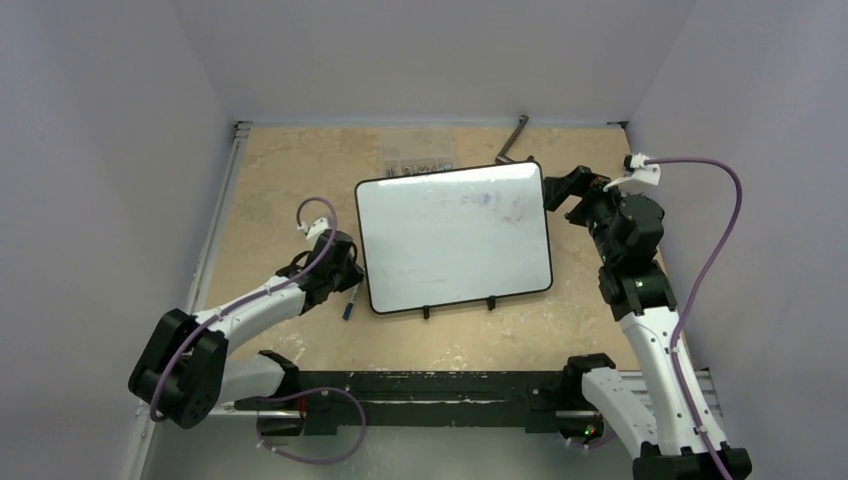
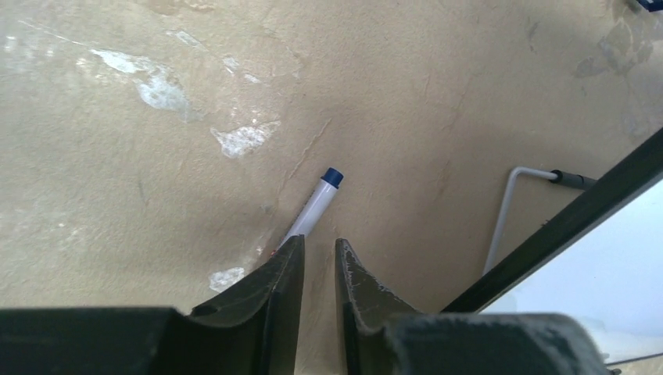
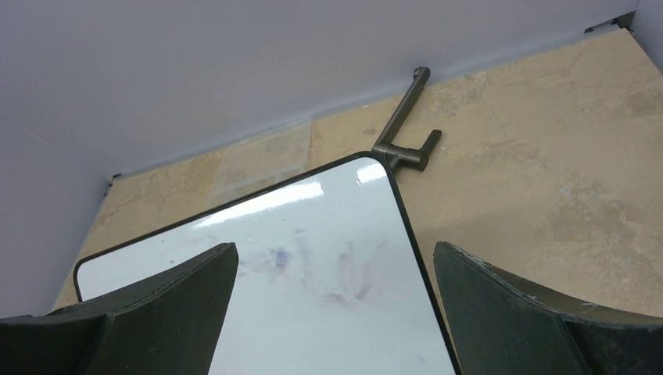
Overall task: Write a sentence on the whiteboard
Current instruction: Move the whiteboard to the center of the board, then pick up the whiteboard marker from the center of the board.
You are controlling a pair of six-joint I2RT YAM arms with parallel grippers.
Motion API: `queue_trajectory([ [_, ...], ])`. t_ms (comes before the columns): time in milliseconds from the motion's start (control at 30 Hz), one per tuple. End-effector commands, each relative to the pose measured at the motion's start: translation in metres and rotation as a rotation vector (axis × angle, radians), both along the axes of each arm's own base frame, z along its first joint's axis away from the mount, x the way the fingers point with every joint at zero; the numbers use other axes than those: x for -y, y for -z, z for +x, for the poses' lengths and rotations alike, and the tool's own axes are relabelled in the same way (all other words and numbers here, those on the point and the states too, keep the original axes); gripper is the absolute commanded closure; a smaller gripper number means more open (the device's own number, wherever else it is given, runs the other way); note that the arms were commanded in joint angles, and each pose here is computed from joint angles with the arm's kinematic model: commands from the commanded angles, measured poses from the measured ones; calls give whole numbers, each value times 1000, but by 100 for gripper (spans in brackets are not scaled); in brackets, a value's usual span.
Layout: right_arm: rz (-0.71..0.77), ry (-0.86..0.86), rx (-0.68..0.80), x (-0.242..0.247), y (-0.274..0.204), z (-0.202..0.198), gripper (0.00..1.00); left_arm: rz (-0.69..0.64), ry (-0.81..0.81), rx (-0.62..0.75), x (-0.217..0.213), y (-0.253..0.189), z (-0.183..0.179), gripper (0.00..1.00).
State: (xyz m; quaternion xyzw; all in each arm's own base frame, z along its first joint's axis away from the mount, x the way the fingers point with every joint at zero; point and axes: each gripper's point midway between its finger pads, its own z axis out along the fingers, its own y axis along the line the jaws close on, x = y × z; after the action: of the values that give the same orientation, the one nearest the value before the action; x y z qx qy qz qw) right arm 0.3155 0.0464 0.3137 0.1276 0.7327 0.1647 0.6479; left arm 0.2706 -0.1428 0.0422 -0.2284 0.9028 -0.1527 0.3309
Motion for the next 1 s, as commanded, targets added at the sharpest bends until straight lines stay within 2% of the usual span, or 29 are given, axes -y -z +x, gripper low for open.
queue_trajectory([
  [0, 2, -9, 35, -1, -13, -3, 1, 81, -19, 42, -15, -20, 1, 74],
  [100, 2, -16, 36, -2, -13, -3, 1, 141, -16, 8, -28, -16, -11, 69],
  [267, 14, -32, 31, -6, -10, -1, 1, 203, -6, -74, -42, -7, -31, 69],
  [500, 23, -53, 20, -10, -6, 0, 1, 185, 60, -108, -38, 3, -48, 68],
  [533, 23, -55, 19, -11, -5, 0, 1, 181, 68, -107, -38, 3, -49, 67],
  [700, 24, -59, 12, -12, -2, 1, 1, 156, 107, -83, -32, 1, -52, 48],
  [733, 24, -60, 11, -12, -2, 2, 1, 156, 109, -81, -32, 0, -53, 47],
  [967, 37, -73, 3, -15, 3, 4, 1, 169, 109, -112, -29, 7, -55, 49],
])
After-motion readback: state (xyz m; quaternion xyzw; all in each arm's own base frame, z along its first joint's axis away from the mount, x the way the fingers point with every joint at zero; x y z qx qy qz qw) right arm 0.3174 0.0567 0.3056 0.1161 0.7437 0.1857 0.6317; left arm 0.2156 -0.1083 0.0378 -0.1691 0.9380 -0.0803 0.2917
